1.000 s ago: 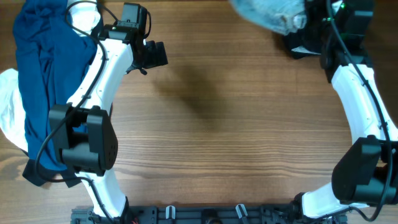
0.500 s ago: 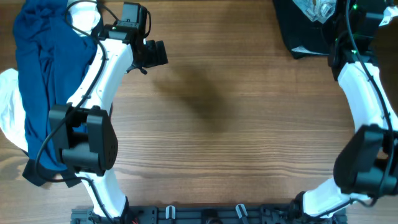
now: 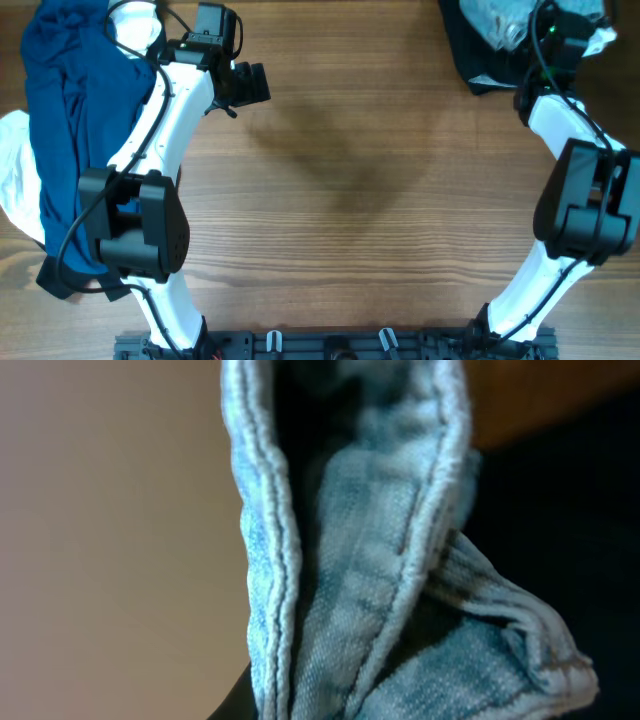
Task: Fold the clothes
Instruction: 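Lift and carry the shorts to the black stack at top right, then lower the shorts onto the black stack and press them flat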
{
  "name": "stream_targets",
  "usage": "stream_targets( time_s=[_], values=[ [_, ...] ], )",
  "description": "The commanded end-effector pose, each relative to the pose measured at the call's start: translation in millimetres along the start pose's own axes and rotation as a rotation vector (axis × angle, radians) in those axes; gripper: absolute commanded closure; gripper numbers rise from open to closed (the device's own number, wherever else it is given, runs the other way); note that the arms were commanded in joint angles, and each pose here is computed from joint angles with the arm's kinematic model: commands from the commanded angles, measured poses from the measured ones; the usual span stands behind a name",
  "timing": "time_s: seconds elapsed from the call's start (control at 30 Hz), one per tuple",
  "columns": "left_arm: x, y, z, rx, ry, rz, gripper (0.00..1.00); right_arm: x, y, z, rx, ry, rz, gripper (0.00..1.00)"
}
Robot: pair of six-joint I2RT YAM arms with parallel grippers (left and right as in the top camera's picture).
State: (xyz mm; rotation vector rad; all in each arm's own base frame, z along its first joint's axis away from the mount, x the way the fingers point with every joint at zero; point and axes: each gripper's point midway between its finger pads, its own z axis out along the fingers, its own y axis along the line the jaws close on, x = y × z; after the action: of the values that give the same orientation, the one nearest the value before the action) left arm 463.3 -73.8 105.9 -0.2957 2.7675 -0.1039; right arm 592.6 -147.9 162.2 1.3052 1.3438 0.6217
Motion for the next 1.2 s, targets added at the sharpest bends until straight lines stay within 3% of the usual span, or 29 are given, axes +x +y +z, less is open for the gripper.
stream_targets(
  time_s=[0.0,0.23,0.27,0.3,0.33,0.37,0.4,0.57,0.8,1.0,1.17],
  values=[
    [-11.3,-3.5,-14.4,0.027,-0.043,0.010,0.00,11.8,-2.8,3.1,0.008,0.058,-0.043,0.96],
    [-11.5,-3.7,-14.4,0.028,-0.044,0.009,0.00,19.7,-11.0,1.1,0.032,0.128,-0.094,0.93],
    [-11.5,-3.7,-14.4,0.028,-0.044,0.009,0.00,21.9,-13.1,0.7,0.036,0.149,-0.092,0.74],
    [-11.5,-3.7,-14.4,0.028,-0.044,0.010,0.00,24.6,-14.2,0.1,0.035,0.173,-0.090,0.48],
    [-11.5,-3.7,-14.4,0.028,-0.044,0.010,0.00,26.2,-14.7,-0.3,0.033,0.191,-0.088,0.37],
    [-11.5,-3.7,-14.4,0.028,-0.044,0.010,0.00,28.9,-14.0,-1.6,0.026,0.221,-0.084,0.07],
    [-11.5,-3.7,-14.4,0.028,-0.044,0.010,0.00,29.0,-13.2,-2.9,0.021,0.239,-0.081,0.02],
    [-11.7,-3.8,-14.4,0.028,-0.045,0.010,0.00,17.1,14.6,-18.3,-0.038,0.280,-0.091,0.00],
    [-12.7,-4.1,-14.5,0.030,-0.049,0.010,0.00,-7.0,68.8,-73.2,-0.057,0.271,-0.271,0.00],
    [-12.7,-4.2,-14.5,0.030,-0.049,0.010,0.00,-18.9,32.8,-130.0,0.207,0.317,-0.490,0.00],
    [-14.4,-4.8,-14.6,0.032,-0.056,0.010,0.00,-16.7,20.3,-138.0,0.231,0.370,-0.700,0.00]
  ],
)
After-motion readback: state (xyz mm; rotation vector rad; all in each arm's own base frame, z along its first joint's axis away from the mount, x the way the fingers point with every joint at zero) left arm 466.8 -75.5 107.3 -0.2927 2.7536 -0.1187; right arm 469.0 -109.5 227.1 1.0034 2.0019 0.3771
